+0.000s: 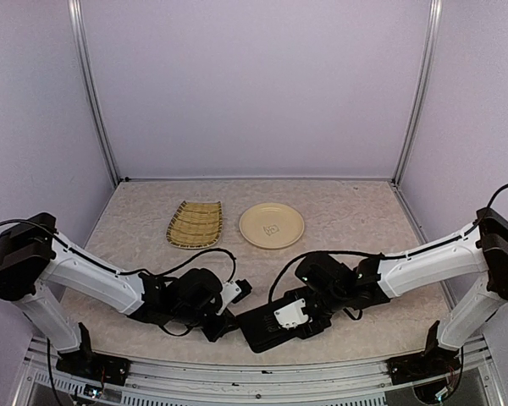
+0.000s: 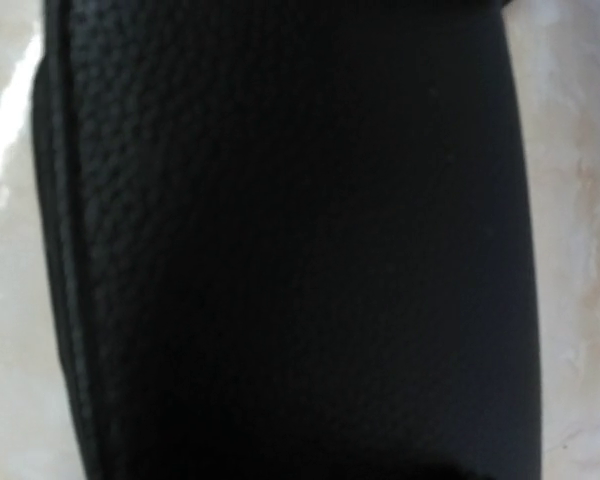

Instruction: Sort the hair-cutting tools

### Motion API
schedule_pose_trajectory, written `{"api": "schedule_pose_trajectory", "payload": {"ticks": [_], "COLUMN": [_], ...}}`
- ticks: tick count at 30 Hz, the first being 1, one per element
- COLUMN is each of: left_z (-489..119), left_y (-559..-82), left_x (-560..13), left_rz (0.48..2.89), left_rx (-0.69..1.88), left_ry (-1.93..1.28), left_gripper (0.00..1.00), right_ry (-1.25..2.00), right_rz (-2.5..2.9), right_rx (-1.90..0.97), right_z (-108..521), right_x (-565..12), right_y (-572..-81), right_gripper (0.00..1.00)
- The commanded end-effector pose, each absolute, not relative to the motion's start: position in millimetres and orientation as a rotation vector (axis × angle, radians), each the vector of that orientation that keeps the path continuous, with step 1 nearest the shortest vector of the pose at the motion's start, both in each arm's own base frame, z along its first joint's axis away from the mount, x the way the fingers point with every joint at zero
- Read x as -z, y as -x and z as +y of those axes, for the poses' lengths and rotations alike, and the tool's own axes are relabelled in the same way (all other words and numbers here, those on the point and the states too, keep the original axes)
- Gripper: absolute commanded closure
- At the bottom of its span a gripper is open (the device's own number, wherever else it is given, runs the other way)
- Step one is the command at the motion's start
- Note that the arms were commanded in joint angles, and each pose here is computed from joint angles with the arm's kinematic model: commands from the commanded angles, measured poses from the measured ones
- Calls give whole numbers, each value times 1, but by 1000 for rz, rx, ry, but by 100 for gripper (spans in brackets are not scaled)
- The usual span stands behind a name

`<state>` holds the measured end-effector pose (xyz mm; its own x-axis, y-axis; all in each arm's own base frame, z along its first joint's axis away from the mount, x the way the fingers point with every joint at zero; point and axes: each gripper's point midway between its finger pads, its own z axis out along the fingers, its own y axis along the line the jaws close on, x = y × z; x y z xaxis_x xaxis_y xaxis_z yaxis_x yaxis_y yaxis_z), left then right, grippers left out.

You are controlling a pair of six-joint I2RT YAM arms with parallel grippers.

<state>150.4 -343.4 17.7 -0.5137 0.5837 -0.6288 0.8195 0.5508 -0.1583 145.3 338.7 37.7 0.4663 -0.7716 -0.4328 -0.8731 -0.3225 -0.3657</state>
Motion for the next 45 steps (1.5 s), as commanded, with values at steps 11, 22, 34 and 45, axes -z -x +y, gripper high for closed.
{"api": "schedule_pose_trajectory", "payload": {"ticks": [11,22,34,45], "left_z": [-353,-352,-312,-326], "left_y": [-175,-195,-166,-102], "left_x": [-18,-8,5,-5], "left_rz": [2316,2344,2483,2482], "left_rx": [565,604,510,738], "left_ry": [-1110,-1071,-1006,-1084], "left_gripper": [100,100,100,100], "right_ry": [2134,2202,2270,2246], "right_rz": [1340,1311,1487,1583], "right_rx": [-270,-207,-72,-62], "right_z": [355,361,340,337], "right_x": [-72,-38,16,26], "right_y": [-141,-131,-141,-152], "right_gripper": [28,45,88,91]}}
